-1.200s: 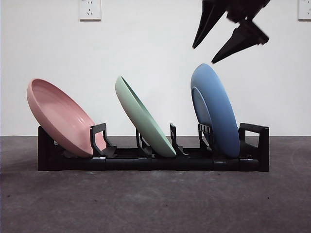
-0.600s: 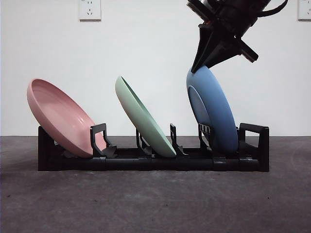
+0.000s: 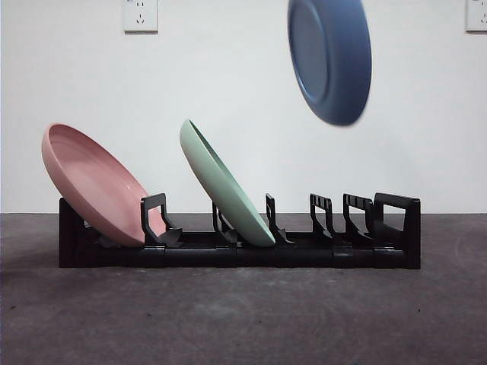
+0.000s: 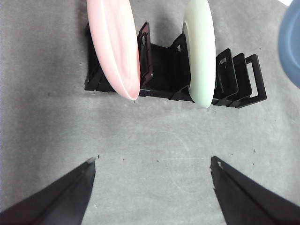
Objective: Place the plate
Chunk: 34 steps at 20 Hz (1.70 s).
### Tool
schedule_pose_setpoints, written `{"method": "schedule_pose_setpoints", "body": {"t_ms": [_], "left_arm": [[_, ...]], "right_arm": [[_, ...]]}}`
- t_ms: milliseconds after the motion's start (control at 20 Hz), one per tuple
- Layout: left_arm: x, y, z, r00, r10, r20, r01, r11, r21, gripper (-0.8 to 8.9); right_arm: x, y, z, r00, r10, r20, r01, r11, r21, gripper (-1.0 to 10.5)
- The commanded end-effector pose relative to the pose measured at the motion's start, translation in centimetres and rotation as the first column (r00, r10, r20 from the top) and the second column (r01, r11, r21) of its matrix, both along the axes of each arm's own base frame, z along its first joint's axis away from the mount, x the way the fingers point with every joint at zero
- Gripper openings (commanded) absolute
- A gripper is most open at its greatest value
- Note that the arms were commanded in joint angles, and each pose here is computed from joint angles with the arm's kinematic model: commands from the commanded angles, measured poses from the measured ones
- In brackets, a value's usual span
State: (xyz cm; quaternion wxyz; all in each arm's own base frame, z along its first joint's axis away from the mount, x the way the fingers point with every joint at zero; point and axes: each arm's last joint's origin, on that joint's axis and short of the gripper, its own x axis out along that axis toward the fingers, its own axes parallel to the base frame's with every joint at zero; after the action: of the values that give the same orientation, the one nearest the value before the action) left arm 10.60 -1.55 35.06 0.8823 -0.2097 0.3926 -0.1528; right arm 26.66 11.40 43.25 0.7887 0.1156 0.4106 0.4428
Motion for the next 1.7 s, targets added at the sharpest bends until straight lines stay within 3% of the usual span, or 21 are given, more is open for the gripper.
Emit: {"method": "schedule_pose_setpoints", "body": {"t_ms": [50, 150, 300, 500, 650, 800, 900, 1000, 1150, 1350, 1400, 1550, 1700], "left_arm": [[0.0, 0.0, 0.7, 0.999, -0.024, 0.038, 0.024, 1.0, 0.013, 3.94], [0.0, 0.0, 0.7, 0.999, -0.029, 0.04, 0.029, 0.999, 0.018, 3.94], [0.0, 0.0, 0.7, 0.999, -0.029, 0.04, 0.029, 0.999, 0.018, 3.94], [0.0, 0.0, 0.7, 0.999, -0.03, 0.041, 0.029, 0.999, 0.019, 3.94], [0.0, 0.0, 0.7, 0.998, -0.035, 0.044, 0.034, 0.999, 0.024, 3.94], [0.0, 0.0, 0.7, 0.998, -0.034, 0.044, 0.033, 0.999, 0.024, 3.94], [0.0, 0.0, 0.7, 0.998, -0.034, 0.044, 0.033, 0.999, 0.024, 3.94], [0.0, 0.0, 0.7, 0.998, -0.034, 0.044, 0.033, 0.999, 0.024, 3.94], [0.0, 0.0, 0.7, 0.998, -0.044, 0.051, 0.042, 0.999, 0.034, 3.94], [0.0, 0.0, 0.7, 0.998, -0.045, 0.052, 0.044, 0.998, 0.036, 3.93], [0.0, 0.0, 0.7, 0.998, -0.045, 0.052, 0.044, 0.998, 0.036, 3.94], [0.0, 0.0, 0.7, 0.998, -0.045, 0.052, 0.044, 0.998, 0.036, 3.94], [0.0, 0.0, 0.7, 0.998, -0.045, 0.052, 0.044, 0.998, 0.036, 3.93]], "right_arm": [[-1.8, 0.8, 1.1, 0.989, 0.101, 0.104, -0.101, 0.995, -0.004, 0.1], [-4.3, 1.5, 1.4, 0.973, 0.152, 0.171, -0.154, 0.988, -0.003, 0.1], [-8.0, 2.6, -0.2, 0.942, 0.154, 0.297, -0.14, 0.988, -0.067, 0.1], [-12.6, 3.6, -4.0, 0.865, 0.123, 0.486, -0.101, 0.992, -0.071, 0.1], [-15.6, 4.1, -6.9, 0.797, 0.108, 0.594, -0.119, 0.993, -0.021, 0.1], [-17.7, 4.3, -9.5, 0.782, 0.045, 0.622, -0.082, 0.996, 0.031, 0.1], [-18.8, 4.7, -11.2, 0.779, 0.071, 0.623, -0.073, 0.997, -0.023, 0.1], [-19.7, 5.3, -13.0, 0.764, 0.176, 0.621, -0.093, 0.982, -0.164, 0.1], [-21.5, 6.8, -15.2, 0.668, 0.436, 0.603, -0.199, 0.885, -0.42, 0.1], [-22.7, 8.9, -18.2, 0.521, 0.692, 0.5, -0.273, 0.69, -0.67, 0.1], [-22.6, 9.4, -19.0, 0.502, 0.728, 0.466, -0.264, 0.642, -0.719, 0.1], [-22.3, 10.8, -21.1, 0.479, 0.787, 0.389, -0.247, 0.546, -0.801, 0.1], [-21.5, 11.7, -22.9, 0.483, 0.814, 0.323, -0.241, 0.478, -0.845, 0.1]]}}
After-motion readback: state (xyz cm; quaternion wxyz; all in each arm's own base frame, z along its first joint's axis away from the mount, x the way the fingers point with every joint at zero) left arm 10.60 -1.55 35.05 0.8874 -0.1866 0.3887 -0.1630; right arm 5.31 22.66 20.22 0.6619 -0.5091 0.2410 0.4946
